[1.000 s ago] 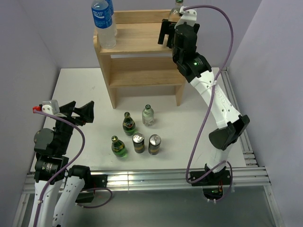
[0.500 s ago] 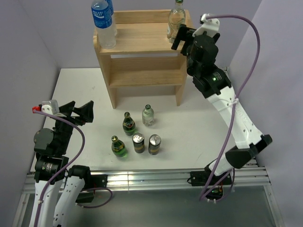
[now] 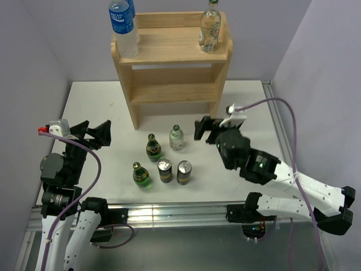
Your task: Place and organize the beverage onto the shelf
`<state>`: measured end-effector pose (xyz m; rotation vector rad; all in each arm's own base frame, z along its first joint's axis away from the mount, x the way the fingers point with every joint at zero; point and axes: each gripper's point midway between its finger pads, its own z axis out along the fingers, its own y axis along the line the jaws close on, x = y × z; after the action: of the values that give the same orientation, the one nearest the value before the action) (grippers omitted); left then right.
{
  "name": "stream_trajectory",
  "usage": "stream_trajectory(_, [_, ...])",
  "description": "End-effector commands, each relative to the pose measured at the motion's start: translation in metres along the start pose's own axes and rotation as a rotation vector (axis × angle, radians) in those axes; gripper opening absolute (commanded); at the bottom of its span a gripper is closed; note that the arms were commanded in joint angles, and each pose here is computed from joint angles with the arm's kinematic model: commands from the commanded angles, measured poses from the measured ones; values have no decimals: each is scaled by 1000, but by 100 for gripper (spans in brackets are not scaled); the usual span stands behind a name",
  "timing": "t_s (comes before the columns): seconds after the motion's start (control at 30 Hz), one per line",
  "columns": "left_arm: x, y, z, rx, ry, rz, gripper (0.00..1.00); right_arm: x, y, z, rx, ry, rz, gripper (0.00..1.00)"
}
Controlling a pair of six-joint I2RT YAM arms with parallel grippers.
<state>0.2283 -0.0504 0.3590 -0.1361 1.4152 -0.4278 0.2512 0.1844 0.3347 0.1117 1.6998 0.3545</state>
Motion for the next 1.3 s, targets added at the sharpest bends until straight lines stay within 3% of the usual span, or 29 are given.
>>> stream_trajectory(0.0, [-5, -2, 1, 15, -16, 13, 99, 51, 0, -18, -7, 55, 100, 100])
stream_trajectory(0.13, [-4, -2, 2, 13, -11, 13, 99, 125, -2, -37, -25, 169, 95, 100])
stream_trajectory(0.27, [-2, -2, 2, 14, -6, 11, 99, 165, 0, -56, -24, 225, 127, 100])
stream_trajectory(0.77, [0, -2, 4, 16, 3, 11, 99, 215, 29, -90, -59, 281, 72, 100])
stream_trajectory(1.27, [-2, -2, 2, 18, -3, 12, 99, 275, 20, -57, -44, 306, 19, 100])
